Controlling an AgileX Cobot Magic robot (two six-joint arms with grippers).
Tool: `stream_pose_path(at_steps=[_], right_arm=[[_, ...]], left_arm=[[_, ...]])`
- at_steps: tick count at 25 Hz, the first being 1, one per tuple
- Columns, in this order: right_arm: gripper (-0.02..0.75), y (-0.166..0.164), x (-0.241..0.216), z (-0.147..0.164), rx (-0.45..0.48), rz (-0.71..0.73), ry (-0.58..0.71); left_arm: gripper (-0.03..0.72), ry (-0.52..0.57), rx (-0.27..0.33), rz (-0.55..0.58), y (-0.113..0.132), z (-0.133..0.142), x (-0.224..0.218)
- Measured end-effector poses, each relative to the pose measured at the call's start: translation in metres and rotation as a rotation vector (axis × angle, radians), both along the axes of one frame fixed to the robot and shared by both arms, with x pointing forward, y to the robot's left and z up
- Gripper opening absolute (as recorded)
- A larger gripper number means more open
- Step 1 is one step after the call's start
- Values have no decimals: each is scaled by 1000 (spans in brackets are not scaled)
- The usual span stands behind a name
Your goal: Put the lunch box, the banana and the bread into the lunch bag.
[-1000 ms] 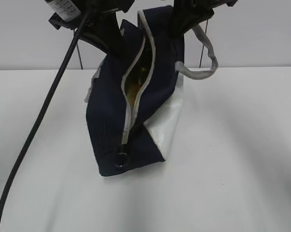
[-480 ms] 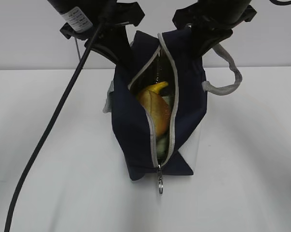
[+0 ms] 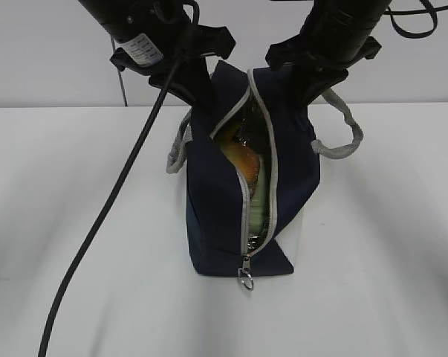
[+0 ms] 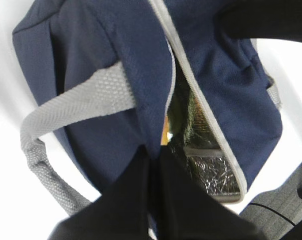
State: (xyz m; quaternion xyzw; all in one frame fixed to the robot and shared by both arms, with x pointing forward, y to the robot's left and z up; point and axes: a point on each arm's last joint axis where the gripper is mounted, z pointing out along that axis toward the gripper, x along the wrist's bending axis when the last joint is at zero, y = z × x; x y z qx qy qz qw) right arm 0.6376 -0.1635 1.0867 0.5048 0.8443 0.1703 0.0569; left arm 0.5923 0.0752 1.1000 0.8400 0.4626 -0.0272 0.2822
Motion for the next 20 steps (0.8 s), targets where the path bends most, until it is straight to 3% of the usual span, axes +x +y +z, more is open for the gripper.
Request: stream_pose_path(at_steps=[14,16,20], right_arm=[[27,5,15,-10,2,1,-3],[110,5,15,-10,10,1,-2],[368,8,14,-10,40,3,7]], left_arm=[[20,-45,71,21,4,-6,7],[97,-40,81,21,5,-6,7],[424,-24,109,18,8,-4,4]])
